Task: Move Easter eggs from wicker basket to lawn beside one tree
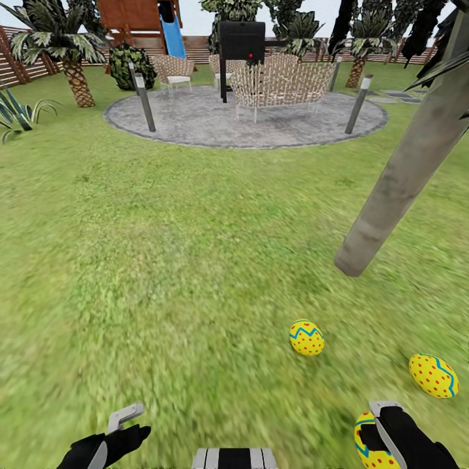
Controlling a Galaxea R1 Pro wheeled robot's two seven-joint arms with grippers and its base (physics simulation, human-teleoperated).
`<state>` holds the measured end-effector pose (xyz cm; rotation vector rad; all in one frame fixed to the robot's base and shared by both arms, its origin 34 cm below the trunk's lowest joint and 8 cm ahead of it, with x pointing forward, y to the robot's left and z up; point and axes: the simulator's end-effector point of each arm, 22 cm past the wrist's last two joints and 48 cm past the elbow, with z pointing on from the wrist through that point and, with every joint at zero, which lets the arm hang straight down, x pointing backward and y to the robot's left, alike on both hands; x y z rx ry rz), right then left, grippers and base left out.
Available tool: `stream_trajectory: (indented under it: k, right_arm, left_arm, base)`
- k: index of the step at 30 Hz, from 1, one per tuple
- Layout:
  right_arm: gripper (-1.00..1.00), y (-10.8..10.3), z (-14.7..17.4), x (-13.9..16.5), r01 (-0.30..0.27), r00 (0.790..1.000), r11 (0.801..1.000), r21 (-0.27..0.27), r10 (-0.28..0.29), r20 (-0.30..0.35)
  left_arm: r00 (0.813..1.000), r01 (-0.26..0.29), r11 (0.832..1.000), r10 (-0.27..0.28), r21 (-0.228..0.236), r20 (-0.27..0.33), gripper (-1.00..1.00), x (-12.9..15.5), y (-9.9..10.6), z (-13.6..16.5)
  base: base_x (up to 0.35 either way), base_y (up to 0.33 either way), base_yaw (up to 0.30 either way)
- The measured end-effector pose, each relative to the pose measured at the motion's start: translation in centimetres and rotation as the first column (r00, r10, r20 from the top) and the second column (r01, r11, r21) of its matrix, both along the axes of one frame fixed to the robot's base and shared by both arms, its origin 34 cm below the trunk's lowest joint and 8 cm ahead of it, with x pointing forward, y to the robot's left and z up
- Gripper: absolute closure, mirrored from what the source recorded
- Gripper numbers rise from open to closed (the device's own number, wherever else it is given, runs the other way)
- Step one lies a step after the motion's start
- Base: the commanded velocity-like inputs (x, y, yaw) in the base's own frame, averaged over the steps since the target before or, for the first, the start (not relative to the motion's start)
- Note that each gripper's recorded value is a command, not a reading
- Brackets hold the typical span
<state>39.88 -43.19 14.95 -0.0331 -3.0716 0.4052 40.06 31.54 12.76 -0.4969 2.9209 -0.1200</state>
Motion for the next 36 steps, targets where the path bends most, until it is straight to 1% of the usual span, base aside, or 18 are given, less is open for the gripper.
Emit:
stream_trajectory:
  k: [6, 11, 22, 23, 34, 36]
  right_arm:
    - [1.0, 0.0, -0.3, -0.3, 0.0, 1.0, 1.0, -0.001, 0.0, -0.008]
    - [1.0, 0.0, -1.0, -1.0, 0.0, 1.0, 1.0, 0.0, 0.0, -0.029]
    - [1.0, 0.0, -1.0, -1.0, -0.001, 1.0, 1.0, 0.0, 0.001, -0.03]
    - [-1.0, 0.0, -1.0, -1.0, 0.0, 1.0, 1.0, 0.001, 0.0, -0.03]
    - [-1.0, 0.0, -1.1, -1.1, 0.002, 1.0, 1.0, 0.004, -0.002, -0.031]
    - [-1.0, 0.0, -0.8, -0.8, 0.002, 1.0, 1.0, 0.003, -0.002, -0.023]
  left_arm:
    - [1.0, 0.0, 1.0, 0.0, 0.0, -0.008, -1.0, -0.3, 0.0, -0.3]
    - [1.0, 0.0, 1.0, 0.0, 0.0, -0.029, -1.0, -1.1, 0.0, -1.0]
    - [1.0, 0.0, 1.0, 0.0, 0.0, -0.029, -1.0, -1.1, 0.0, -1.0]
    - [1.0, 0.0, 1.0, 0.0, 0.0, -0.029, -1.0, -1.1, 0.0, -1.0]
    - [1.0, 0.0, 1.0, 0.0, 0.0, -0.031, -1.0, -1.2, 0.0, -1.1]
    - [1.0, 0.0, 1.0, 0.0, 0.0, -0.024, -1.0, -0.9, 0.0, -0.8]
  base:
    - [0.0, 0.0, 0.0]
    - [0.0, 0.0, 0.0]
    - [0.0, 0.0, 0.0]
    - [0.0, 0.0, 0.0]
    - [0.0, 0.0, 0.0]
    - [0.0, 0.0, 0.0]
